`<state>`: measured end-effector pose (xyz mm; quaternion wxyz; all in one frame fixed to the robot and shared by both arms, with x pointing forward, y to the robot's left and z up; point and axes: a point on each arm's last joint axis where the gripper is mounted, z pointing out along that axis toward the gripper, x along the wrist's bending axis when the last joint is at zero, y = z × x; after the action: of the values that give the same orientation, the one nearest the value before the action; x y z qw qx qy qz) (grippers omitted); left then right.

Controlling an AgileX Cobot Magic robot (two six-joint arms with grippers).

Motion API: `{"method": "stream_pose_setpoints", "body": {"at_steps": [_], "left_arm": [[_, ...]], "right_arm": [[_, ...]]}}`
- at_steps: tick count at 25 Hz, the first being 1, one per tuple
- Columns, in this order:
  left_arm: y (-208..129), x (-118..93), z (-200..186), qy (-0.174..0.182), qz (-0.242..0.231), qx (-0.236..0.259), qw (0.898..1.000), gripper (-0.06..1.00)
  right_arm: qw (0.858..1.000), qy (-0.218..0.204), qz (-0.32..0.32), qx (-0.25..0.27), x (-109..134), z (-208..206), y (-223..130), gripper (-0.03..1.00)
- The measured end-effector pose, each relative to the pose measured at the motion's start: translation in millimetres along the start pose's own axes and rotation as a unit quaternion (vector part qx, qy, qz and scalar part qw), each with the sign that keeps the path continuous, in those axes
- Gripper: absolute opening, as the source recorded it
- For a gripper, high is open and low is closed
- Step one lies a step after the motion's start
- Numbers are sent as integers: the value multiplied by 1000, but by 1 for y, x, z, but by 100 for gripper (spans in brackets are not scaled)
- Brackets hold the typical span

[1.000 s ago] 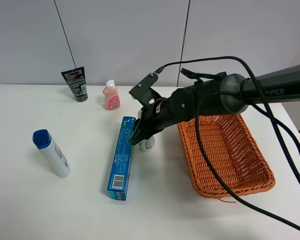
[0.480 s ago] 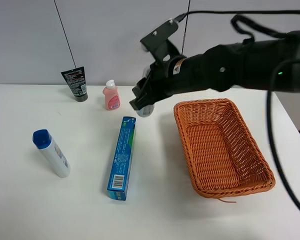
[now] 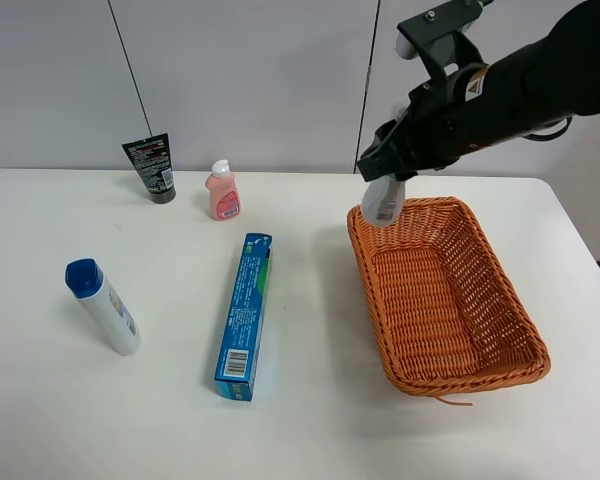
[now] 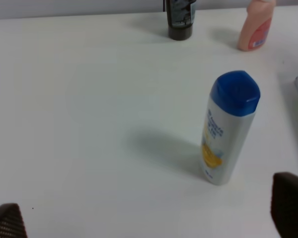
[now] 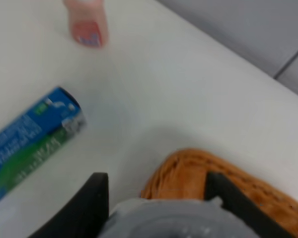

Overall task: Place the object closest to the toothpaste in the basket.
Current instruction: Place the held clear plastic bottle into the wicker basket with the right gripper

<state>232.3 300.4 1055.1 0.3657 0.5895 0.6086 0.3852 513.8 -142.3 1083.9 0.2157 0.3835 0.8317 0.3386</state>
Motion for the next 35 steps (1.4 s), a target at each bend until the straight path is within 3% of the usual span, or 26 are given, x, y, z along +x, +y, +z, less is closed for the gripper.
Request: {"method": "stream_pose_setpoints", "body": {"at_steps": [11, 17, 19, 20, 22, 25, 29, 35], "left_arm": [[0, 0, 0, 0, 0, 0, 1000, 99], [0, 0, 0, 0, 0, 0, 1000, 99], [0, 0, 0, 0, 0, 0, 1000, 99], [0, 0, 0, 0, 0, 0, 1000, 99], [0, 0, 0, 0, 0, 0, 1000, 99], [0, 0, 0, 0, 0, 0, 1000, 99], [0, 0, 0, 0, 0, 0, 1000, 99], [0, 0, 0, 0, 0, 0, 1000, 99]], "right_arm": [[997, -6, 24, 69, 7, 32, -92, 42], [996, -9, 43, 78, 11, 36, -114, 42], [996, -10, 43, 78, 11, 37, -116, 50], [996, -10, 47, 78, 11, 36, -117, 65], [996, -13, 61, 70, 11, 34, -115, 74], [996, -18, 77, 38, 10, 19, -107, 79], [995, -29, 80, -53, 10, -27, -88, 80], [970, -50, 76, -223, 13, -129, -76, 80]]}}
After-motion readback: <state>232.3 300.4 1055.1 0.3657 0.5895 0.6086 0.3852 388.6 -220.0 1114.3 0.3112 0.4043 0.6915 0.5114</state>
